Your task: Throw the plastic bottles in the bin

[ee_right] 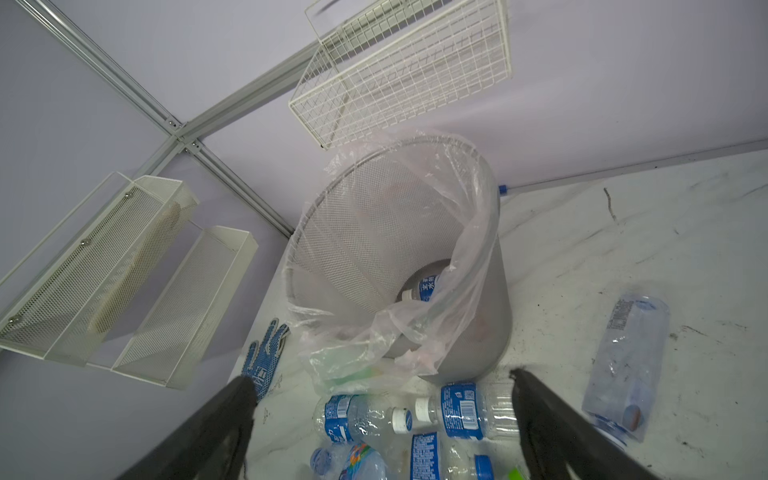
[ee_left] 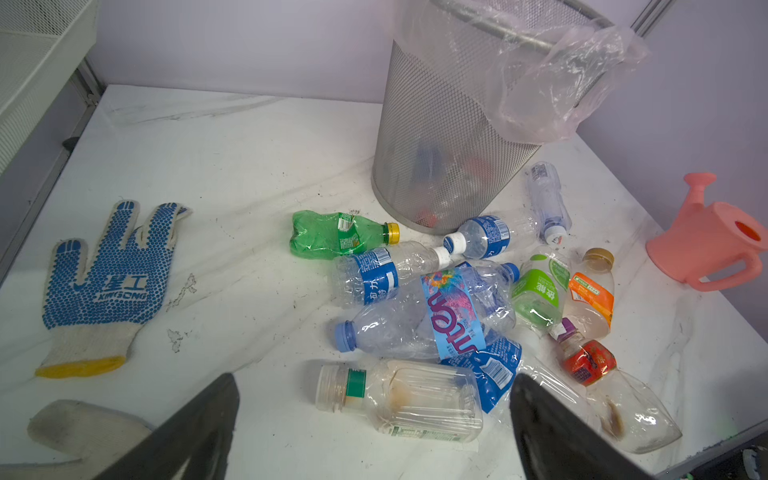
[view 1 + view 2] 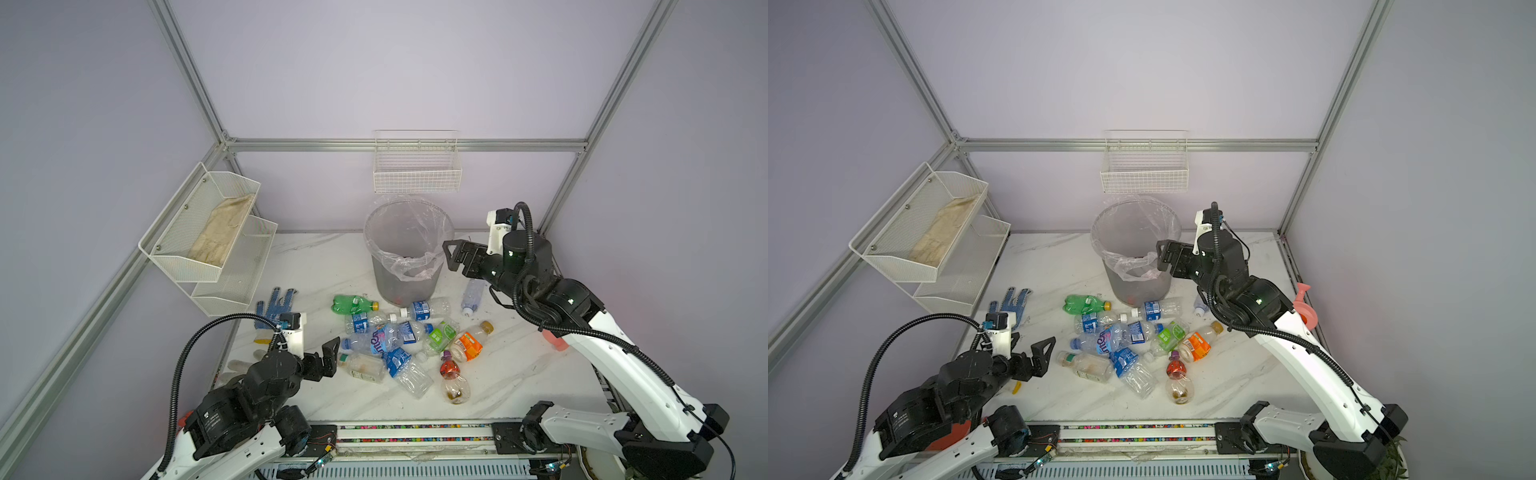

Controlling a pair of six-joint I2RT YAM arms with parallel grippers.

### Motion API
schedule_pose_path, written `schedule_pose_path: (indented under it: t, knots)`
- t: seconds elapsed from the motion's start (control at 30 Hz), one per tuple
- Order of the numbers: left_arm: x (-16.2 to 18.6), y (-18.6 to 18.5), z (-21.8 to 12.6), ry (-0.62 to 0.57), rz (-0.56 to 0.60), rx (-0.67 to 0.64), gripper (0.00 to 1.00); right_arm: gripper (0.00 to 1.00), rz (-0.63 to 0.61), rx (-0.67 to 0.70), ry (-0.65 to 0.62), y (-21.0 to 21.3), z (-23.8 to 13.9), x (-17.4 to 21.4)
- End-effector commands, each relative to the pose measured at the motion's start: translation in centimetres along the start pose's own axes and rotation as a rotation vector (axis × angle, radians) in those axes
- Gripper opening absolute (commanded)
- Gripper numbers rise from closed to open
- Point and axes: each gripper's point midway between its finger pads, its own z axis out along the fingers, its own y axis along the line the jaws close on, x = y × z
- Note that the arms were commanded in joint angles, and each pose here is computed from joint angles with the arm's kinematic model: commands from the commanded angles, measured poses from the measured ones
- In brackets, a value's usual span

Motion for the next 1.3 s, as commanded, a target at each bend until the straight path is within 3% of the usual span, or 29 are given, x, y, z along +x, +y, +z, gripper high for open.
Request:
schedule_pose_path:
  t: [0.0, 0.5, 0.8, 1.07, 1.27]
  knots:
    - [0.9, -1.4, 1.4, 0.047, -0.044, 0.035, 1.0, 0.97, -0.018, 0.013, 0.03, -1.0, -1.5, 1.1]
    - [8.9, -2.6, 5.1, 0.34, -0.471, -0.042, 1.0, 0.97, 0.017, 0.081, 0.053, -4.0, -2.7, 3.6]
    - [12.0, -3.0, 6.8, 0.381, -0.717, -0.052, 1.0, 0.97, 0.026, 0.091, 0.079, -4.6, -2.5, 4.9]
    - [13.3, -2.5, 7.7, 0.399, -0.818, -0.142, 1.0, 0.97, 0.031, 0.1, 0.078, -5.1, -2.7, 5.2]
    - [14.3, -2.8, 8.5, 0.464, -0.824, -0.222, 1.0, 0.97, 0.035, 0.103, 0.084, -5.3, -2.7, 5.6]
